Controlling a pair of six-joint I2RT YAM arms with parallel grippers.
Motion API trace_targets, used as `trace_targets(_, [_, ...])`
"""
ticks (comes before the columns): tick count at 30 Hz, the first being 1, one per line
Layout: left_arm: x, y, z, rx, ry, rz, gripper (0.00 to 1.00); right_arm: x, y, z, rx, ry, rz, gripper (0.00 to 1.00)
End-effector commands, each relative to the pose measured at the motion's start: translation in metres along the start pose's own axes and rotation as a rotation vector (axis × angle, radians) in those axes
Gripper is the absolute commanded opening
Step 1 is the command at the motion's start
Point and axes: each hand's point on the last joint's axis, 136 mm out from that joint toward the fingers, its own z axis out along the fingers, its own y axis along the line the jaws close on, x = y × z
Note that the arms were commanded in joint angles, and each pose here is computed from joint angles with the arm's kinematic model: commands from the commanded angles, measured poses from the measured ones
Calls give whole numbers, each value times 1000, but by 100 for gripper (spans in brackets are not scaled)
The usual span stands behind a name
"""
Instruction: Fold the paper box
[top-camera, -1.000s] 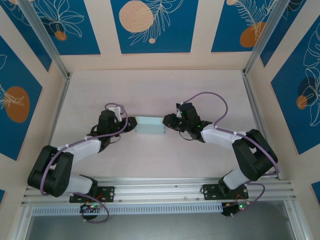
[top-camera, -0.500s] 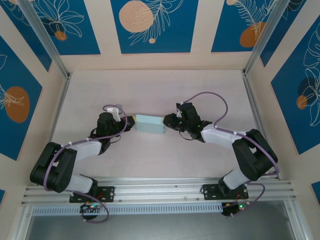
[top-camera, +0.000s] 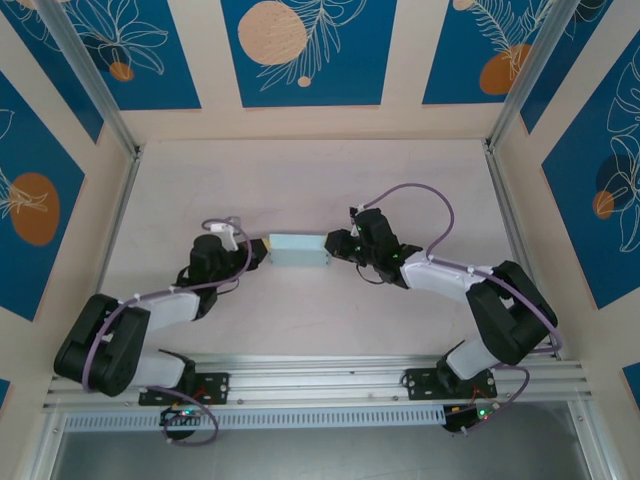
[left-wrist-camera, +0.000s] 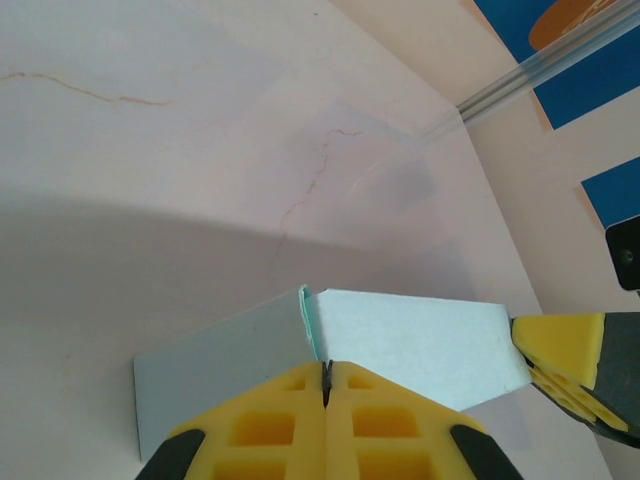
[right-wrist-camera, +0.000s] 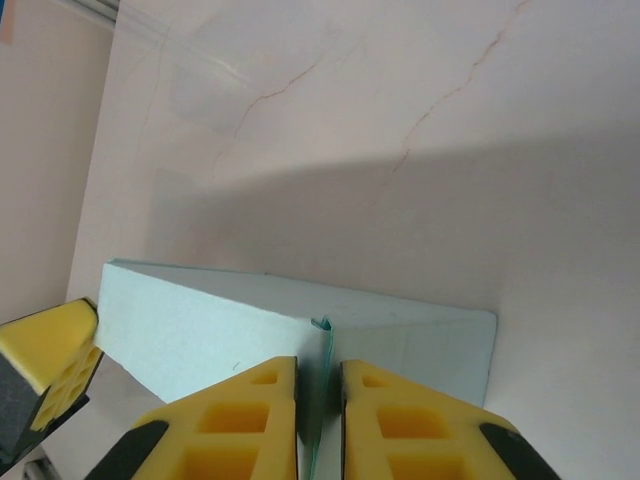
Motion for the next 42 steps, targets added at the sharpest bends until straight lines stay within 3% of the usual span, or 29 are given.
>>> trace_targets(1, [78, 59, -21, -223, 232, -113, 0, 68, -64, -6, 245, 181, -66, 17])
trace_targets(8, [83, 60, -34, -240, 208, -106, 2, 82, -60, -15, 253, 156, -132, 18])
trace_targets(13, [83, 56, -41, -239, 206, -98, 12, 81, -58, -28, 261, 139, -133, 23])
trace_targets(20, [54, 36, -57, -232, 115, -40, 36, 62, -39, -54, 245, 89, -151, 38])
trace_targets(23, [36, 27, -59, -240, 85, 23, 52, 55, -30, -56, 245, 101, -144, 47])
trace_targets(30, [11, 13, -35, -226, 119, 141, 79, 40, -10, -38, 226, 140, -109, 70])
trace_targets(36, [16, 19, 3, -184, 195, 148, 72, 37, -7, -2, 205, 223, -54, 70])
trace_targets(42, [11, 21, 27, -180, 232, 182, 68, 39, -7, 28, 181, 282, -29, 61])
